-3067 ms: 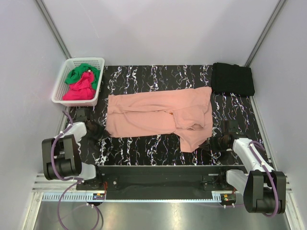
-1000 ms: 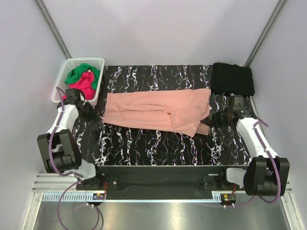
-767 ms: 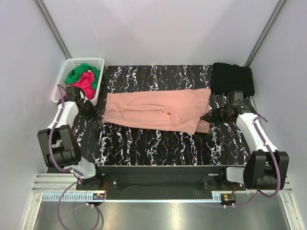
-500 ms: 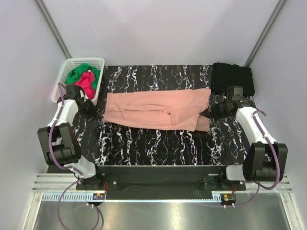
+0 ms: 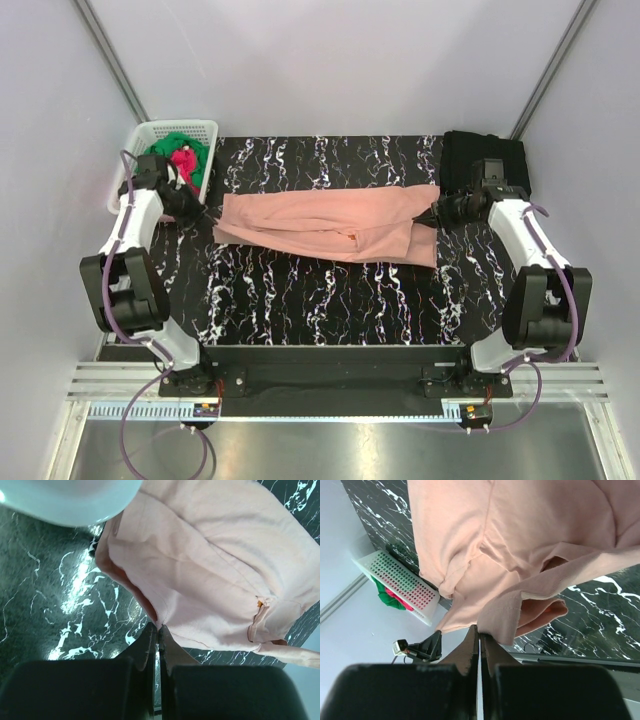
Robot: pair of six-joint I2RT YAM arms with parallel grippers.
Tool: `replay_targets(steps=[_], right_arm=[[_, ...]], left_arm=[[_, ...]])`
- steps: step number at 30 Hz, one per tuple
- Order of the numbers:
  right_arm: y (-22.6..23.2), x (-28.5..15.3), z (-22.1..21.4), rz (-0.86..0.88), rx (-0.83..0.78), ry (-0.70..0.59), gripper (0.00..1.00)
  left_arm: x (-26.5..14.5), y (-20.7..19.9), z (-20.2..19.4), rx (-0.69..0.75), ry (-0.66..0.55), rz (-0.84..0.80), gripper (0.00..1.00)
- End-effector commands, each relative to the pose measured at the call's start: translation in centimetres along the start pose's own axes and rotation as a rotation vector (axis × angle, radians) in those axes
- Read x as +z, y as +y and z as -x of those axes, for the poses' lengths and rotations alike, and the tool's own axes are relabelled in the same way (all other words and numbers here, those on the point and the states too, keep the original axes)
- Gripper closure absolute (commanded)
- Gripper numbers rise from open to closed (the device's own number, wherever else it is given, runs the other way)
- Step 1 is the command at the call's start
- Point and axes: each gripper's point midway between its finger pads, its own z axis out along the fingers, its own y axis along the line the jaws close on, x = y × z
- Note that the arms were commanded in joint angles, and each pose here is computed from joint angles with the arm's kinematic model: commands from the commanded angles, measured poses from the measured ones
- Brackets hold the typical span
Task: Fold and stack the t-shirts
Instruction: Fold the tshirt
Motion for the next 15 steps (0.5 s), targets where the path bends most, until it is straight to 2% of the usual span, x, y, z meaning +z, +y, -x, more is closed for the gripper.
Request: replay_targets(steps=[1, 15], right_arm=[[2.5, -0.6, 0.4, 0.060, -0.063, 0.009, 1.00], [5.8, 0.2, 3.2, 0.086, -0.110, 0.004, 1.00]], left_arm=[[0.1, -0.9, 0.7, 0.028, 0.005, -0.006, 1.00], [0.6, -0.8, 1.3, 0.066, 0.014, 0.060, 1.00]])
